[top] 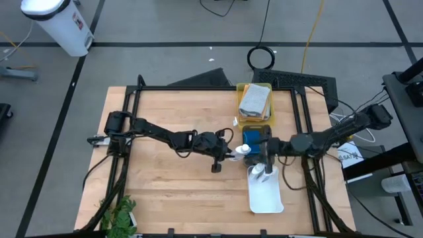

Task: Pick & Place Kitchen Items
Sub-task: Put the white plastic restorer bottle into the white bin

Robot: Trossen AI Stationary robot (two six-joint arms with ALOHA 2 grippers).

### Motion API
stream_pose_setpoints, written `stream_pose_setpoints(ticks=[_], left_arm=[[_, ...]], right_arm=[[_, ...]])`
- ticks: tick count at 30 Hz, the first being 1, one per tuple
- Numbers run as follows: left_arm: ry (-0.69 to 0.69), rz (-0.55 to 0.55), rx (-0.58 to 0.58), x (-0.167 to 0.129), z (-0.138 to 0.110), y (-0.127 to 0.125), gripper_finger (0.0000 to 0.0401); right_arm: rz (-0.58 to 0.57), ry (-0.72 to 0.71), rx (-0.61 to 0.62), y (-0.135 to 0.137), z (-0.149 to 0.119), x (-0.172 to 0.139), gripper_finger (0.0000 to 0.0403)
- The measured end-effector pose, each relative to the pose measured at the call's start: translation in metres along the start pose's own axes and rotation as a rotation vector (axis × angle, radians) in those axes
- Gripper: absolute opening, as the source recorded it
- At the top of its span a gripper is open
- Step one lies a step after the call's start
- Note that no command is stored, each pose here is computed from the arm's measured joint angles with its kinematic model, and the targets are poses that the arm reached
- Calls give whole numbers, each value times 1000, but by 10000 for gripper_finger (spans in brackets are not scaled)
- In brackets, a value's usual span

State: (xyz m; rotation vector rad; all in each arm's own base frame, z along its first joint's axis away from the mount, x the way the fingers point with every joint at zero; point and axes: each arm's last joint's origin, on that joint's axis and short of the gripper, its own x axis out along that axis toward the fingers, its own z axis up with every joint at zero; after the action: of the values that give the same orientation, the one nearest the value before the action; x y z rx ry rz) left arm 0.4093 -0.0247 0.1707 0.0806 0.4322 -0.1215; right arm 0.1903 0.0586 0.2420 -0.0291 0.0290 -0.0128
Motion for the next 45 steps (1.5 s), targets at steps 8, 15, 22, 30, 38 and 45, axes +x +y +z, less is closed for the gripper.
stream_pose_setpoints(ticks=[8, 15, 22, 30, 38, 45], left_arm=[[-4, -1, 0, 0, 0, 0, 51], [-4, -4, 1, 0, 0, 0, 51], [-6, 20, -95, 0, 1, -1, 58], [10, -62, -183, -1, 1, -3, 184], [25, -231, -145, -1, -2, -7, 284], [77, -186, -127, -1, -8, -5, 315]], right_arm=[[16, 44, 79, -16, -10, 15, 193], [81, 32, 79, -15, -10, 17, 110], [91, 12, 31, -14, -8, 17, 82], [226, -73, -50, -6, -1, 15, 82], [332, -203, -90, 14, 10, 7, 82], [507, -298, 45, 30, 24, -6, 82]])
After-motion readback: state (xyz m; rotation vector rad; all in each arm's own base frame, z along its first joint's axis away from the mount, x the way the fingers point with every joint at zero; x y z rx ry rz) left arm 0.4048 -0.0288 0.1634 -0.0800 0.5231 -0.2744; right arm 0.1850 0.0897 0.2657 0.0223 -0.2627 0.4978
